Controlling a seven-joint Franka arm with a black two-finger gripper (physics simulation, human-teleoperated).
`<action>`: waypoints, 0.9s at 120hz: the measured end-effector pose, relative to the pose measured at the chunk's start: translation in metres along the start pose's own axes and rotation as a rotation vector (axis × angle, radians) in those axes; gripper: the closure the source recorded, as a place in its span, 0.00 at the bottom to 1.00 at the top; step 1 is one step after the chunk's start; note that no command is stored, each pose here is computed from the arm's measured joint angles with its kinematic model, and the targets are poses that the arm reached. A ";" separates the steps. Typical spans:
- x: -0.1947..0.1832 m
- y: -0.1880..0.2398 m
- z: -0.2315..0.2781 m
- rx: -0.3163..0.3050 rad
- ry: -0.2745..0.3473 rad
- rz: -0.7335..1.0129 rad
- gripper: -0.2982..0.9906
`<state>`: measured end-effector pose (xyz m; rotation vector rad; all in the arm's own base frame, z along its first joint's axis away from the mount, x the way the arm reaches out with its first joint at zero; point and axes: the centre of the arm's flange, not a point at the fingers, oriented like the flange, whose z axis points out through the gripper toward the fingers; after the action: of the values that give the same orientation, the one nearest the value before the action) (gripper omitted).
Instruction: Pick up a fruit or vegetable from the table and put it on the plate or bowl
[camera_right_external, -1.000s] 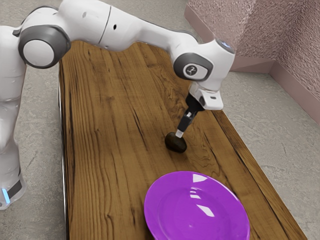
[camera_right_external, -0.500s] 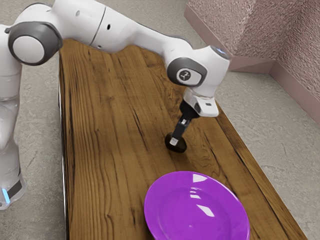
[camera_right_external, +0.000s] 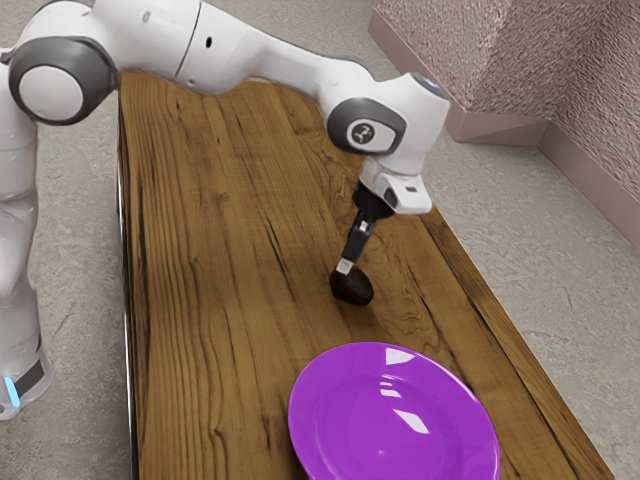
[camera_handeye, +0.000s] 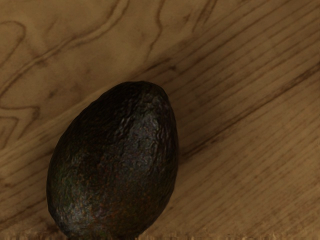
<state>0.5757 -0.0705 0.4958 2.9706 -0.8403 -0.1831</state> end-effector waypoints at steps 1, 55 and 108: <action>-0.001 0.000 0.000 0.000 -0.001 -0.001 0.23; -0.024 -0.025 0.004 -0.001 0.009 -0.085 0.23; -0.002 -0.015 0.023 -0.008 0.024 -0.067 0.23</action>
<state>0.5788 -0.0569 0.4724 2.9890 -0.7358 -0.1531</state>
